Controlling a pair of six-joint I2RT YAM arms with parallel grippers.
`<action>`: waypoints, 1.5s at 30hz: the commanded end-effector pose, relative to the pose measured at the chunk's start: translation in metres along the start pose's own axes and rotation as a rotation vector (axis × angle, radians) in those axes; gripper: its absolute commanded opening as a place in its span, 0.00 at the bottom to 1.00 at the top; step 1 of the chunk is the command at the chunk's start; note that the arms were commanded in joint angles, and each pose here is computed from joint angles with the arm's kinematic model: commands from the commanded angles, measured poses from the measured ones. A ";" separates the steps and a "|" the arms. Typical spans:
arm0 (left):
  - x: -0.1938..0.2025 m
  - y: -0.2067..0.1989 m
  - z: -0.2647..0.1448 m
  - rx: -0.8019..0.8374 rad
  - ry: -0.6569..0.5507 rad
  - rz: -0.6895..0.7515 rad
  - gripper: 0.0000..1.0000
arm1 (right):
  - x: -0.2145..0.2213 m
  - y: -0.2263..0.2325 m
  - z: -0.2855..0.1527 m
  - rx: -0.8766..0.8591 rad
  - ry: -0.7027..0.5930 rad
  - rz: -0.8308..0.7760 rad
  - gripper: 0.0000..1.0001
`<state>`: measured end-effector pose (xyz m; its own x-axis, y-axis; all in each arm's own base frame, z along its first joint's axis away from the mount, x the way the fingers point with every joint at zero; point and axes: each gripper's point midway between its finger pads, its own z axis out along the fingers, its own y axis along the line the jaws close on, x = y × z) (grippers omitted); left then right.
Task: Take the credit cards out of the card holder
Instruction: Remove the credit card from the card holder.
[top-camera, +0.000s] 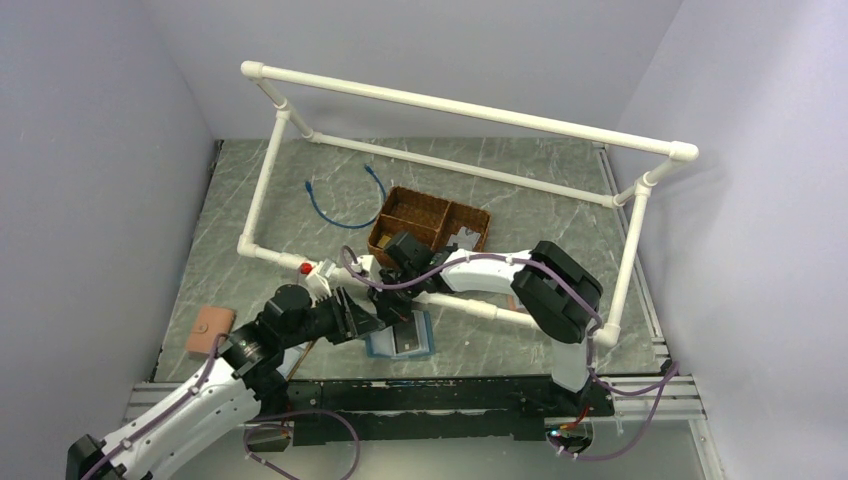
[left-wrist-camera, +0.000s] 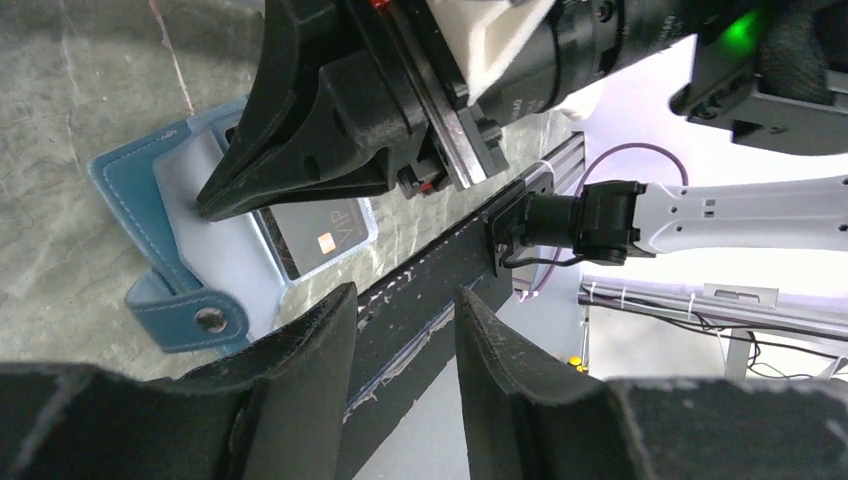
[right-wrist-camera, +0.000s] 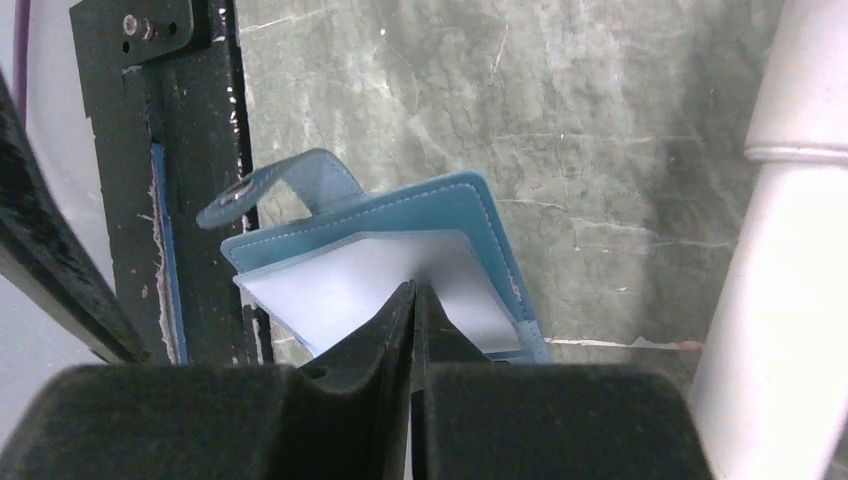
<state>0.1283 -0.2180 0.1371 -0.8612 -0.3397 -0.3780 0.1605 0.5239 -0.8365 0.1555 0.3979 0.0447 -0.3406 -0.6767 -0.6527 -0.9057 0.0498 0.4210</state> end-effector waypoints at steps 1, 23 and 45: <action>0.001 -0.007 0.012 0.059 0.021 -0.018 0.44 | -0.017 -0.001 0.001 0.001 -0.035 0.056 0.02; 0.016 0.092 0.019 -0.360 0.015 -0.106 0.00 | -0.036 0.006 -0.047 0.022 -0.015 -0.218 0.00; 0.005 0.057 0.047 -0.158 0.005 -0.111 0.22 | 0.051 -0.023 -0.057 0.183 0.178 -0.482 0.00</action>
<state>0.1500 -0.2142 0.0533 -0.8807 -0.3806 -0.2820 -0.0549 0.6734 -0.7373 0.1582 0.3097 0.0403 0.0872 -0.7730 -0.6283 -0.9838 -0.1658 0.0675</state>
